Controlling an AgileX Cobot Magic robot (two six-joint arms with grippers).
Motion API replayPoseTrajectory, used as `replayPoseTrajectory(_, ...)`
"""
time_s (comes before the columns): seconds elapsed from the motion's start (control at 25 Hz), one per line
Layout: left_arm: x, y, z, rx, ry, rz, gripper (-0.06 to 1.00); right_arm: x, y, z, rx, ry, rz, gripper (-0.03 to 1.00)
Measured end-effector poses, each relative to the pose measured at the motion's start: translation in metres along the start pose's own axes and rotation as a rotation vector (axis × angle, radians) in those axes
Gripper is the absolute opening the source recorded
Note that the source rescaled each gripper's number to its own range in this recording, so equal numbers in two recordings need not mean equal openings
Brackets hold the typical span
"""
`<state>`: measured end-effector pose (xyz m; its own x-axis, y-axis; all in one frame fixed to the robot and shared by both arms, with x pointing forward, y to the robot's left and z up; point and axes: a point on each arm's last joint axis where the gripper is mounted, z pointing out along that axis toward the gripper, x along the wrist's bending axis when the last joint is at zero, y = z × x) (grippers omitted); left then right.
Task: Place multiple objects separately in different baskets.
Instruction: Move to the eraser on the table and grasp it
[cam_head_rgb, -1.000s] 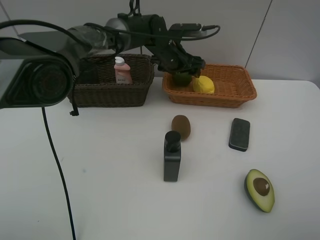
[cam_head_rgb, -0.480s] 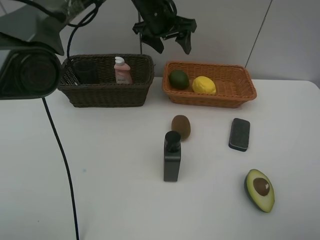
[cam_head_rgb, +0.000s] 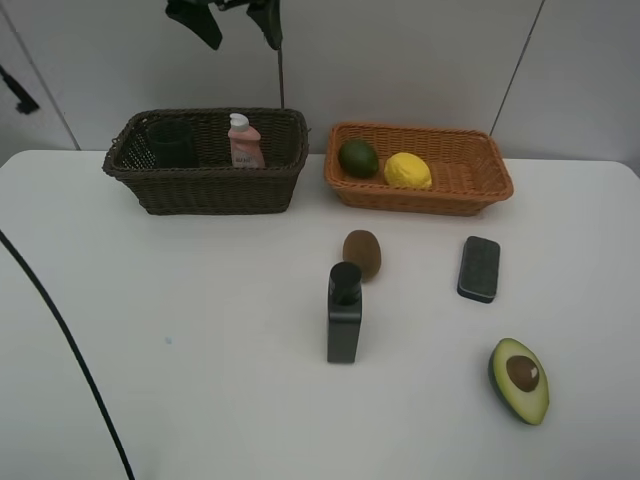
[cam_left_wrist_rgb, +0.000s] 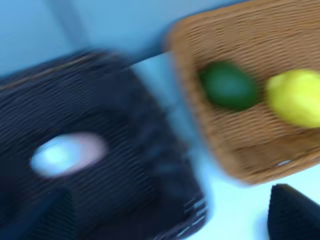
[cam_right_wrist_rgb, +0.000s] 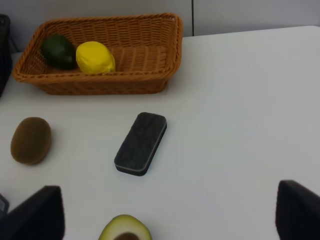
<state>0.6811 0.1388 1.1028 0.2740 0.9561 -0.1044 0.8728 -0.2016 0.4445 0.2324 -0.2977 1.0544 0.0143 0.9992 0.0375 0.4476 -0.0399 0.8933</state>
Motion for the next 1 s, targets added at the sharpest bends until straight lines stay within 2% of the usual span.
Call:
replayPoseTrajectory(0.2,0.075,-0.058,-0.052,0.096,0.108,-0.184,0.99,0.0,0.0,0.0,0.0,0.0,0.0,1.0)
replayPoseTrajectory(0.32,0.099,-0.103,-0.086,0.121,0.143,-0.271,0.99,0.0,0.0,0.0,0.0,0.0,0.0,1.0)
replayPoseTrajectory(0.4,0.1,-0.132,-0.106,0.122,0.153,-0.298,0.99,0.0,0.0,0.0,0.0,0.0,0.0,1.0)
replayPoseTrajectory(0.6,0.075,-0.209,-0.15,0.08,0.108,-0.296,0.99,0.0,0.0,0.0,0.0,0.0,0.0,1.0)
replayPoseTrajectory(0.8,0.056,-0.289,-0.172,0.013,0.097,-0.263,0.99,0.0,0.0,0.0,0.0,0.0,0.0,1.0)
replayPoseTrajectory(1.0,0.041,-0.364,-0.18,-0.113,0.104,-0.2,0.99,0.0,0.0,0.0,0.0,0.0,0.0,1.0)
